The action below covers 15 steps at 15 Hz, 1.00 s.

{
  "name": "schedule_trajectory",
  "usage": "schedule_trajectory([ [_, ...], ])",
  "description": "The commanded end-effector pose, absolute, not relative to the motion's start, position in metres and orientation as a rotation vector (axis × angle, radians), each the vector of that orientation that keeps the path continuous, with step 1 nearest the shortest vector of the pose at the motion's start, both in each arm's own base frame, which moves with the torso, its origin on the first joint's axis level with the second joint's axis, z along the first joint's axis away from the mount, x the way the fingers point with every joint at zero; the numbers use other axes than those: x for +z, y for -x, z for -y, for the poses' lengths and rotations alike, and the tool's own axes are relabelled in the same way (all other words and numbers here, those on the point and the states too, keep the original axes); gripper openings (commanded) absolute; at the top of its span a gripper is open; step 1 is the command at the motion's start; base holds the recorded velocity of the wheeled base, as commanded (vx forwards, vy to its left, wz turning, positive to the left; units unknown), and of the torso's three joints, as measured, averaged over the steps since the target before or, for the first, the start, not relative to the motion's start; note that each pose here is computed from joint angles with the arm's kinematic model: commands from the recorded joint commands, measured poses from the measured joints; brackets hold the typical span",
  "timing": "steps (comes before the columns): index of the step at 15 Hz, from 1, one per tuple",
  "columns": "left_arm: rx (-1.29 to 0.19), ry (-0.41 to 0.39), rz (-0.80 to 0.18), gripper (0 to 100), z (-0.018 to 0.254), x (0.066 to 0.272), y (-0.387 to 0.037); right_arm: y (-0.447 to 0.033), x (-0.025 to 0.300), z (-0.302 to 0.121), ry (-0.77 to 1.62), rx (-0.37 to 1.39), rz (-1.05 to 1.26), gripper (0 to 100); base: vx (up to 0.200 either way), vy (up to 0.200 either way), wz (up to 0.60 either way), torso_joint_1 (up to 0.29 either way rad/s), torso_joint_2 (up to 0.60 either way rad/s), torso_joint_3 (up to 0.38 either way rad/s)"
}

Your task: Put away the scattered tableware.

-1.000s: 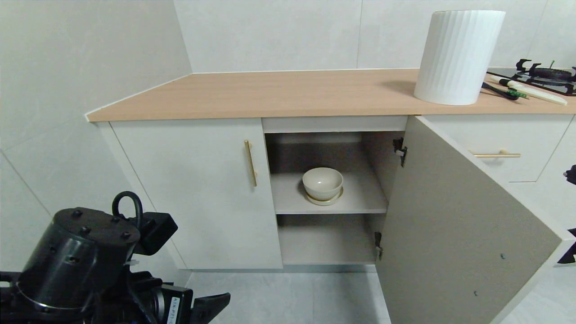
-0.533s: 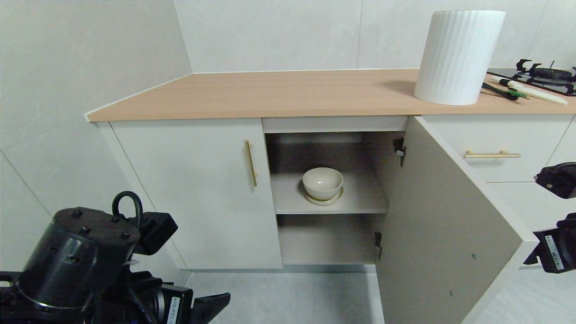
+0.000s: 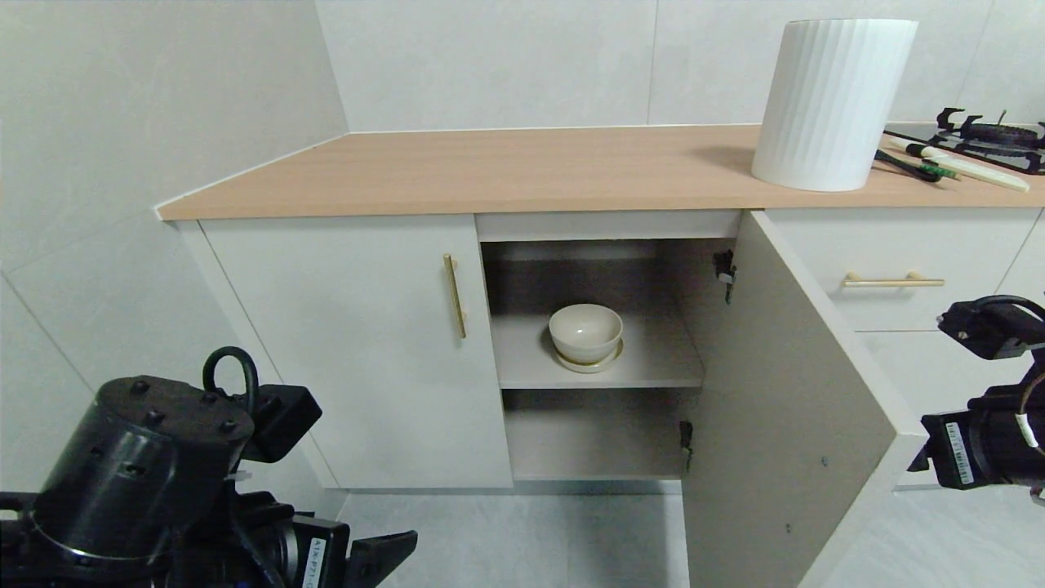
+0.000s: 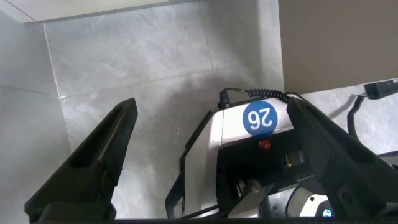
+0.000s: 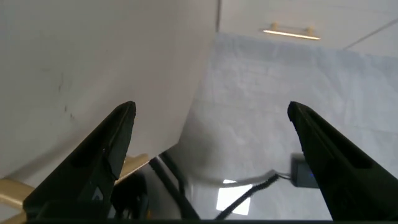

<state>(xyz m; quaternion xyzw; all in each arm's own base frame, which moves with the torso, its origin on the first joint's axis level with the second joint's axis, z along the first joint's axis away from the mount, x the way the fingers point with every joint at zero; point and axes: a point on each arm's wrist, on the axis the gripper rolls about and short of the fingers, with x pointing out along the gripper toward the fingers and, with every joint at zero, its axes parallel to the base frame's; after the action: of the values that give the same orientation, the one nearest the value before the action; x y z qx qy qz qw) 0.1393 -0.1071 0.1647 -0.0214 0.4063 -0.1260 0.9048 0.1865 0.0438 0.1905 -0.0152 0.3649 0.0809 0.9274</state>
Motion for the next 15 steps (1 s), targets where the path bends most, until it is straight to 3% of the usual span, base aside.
schedule_trajectory([
  [1, -0.260, 0.042, -0.841, 100, 0.107, 0.164, -0.139, -0.190, 0.183, -0.049, 0.040, 0.183, -0.766, 100, 0.000, 0.000, 0.00, 0.000, 0.00, 0.000],
  [15, -0.259, 0.044, -0.839, 100, 0.107, 0.165, -0.139, -0.207, 0.167, -0.061, -0.010, 0.188, -0.769, 100, 0.000, 0.000, 0.00, 0.000, 0.00, 0.000],
])
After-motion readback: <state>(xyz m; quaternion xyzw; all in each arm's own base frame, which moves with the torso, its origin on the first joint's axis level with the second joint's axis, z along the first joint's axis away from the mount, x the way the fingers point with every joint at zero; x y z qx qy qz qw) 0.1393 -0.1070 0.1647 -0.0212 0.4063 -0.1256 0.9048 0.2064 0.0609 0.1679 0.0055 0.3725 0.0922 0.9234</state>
